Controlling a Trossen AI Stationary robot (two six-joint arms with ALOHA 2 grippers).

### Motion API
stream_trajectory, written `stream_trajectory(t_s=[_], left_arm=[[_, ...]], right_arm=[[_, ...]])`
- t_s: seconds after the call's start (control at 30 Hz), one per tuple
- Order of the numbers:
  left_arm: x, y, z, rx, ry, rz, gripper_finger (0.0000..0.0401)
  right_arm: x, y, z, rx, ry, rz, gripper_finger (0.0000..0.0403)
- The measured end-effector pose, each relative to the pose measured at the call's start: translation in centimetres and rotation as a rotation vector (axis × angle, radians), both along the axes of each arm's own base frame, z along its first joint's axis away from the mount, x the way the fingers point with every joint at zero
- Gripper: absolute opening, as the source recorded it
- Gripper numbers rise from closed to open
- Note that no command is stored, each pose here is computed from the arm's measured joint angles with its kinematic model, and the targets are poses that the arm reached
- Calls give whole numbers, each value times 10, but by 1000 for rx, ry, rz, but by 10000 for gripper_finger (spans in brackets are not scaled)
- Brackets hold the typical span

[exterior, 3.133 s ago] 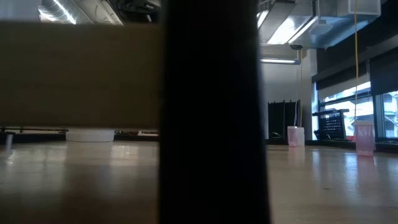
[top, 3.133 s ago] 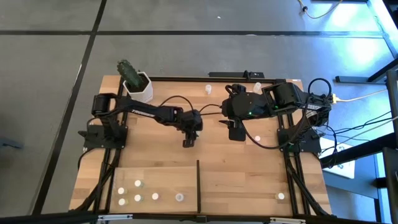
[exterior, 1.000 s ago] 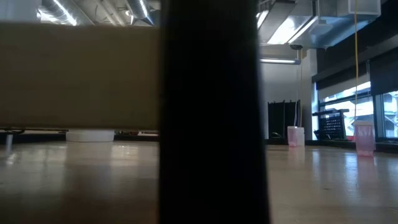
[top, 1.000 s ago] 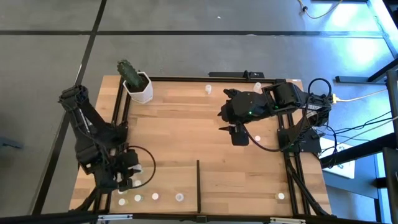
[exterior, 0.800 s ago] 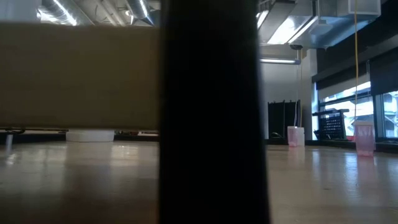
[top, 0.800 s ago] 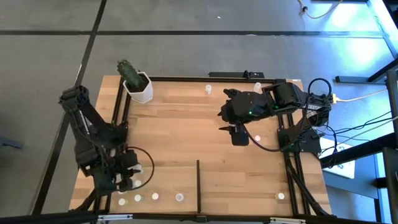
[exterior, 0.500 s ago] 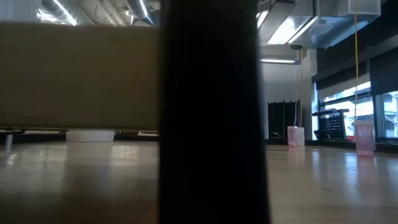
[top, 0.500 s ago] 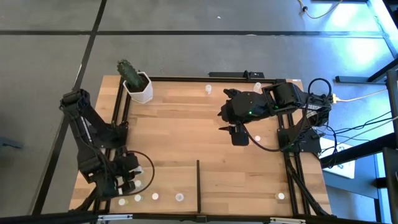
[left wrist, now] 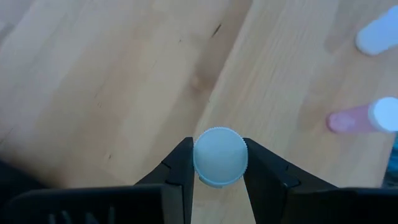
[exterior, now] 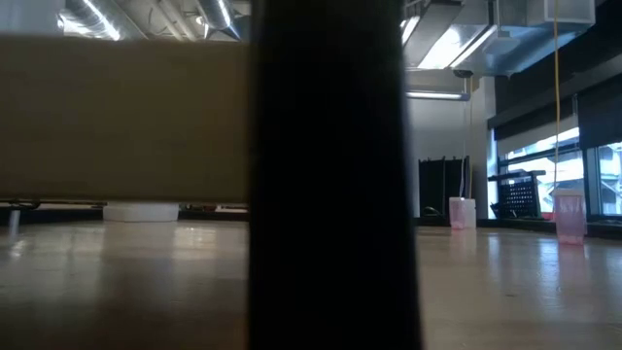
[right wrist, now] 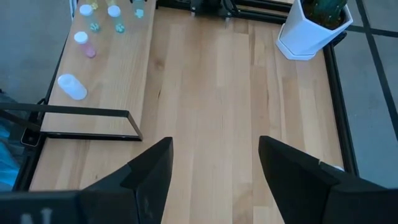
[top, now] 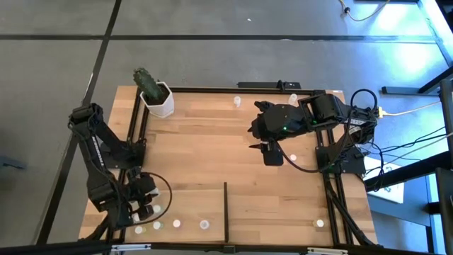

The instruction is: Pick and place medicine bottles onto shelf by color

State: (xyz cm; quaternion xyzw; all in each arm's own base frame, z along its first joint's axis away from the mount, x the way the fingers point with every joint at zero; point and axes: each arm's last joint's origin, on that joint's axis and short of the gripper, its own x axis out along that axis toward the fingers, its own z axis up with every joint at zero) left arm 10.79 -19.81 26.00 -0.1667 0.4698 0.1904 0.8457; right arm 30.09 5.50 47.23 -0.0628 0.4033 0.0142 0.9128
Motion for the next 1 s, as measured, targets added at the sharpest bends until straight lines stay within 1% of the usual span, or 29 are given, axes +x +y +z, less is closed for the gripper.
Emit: stream_trajectory(t_s=[0.2, 0.33, 0.67, 1.0], left_arm=[[0, -2, -14, -38, -12, 14, 96], [-1, -2, -19, -43, -10, 14, 96], [-1, 0, -43, -65, -16, 14, 96], [-2, 2, -45, -49, -8, 17, 96]], right_arm=[[0, 0, 0, 0, 0, 0, 239], [0, 0, 0, 0, 0, 0, 239], [0, 0, 0, 0, 0, 0, 239], [0, 0, 0, 0, 0, 0, 239]])
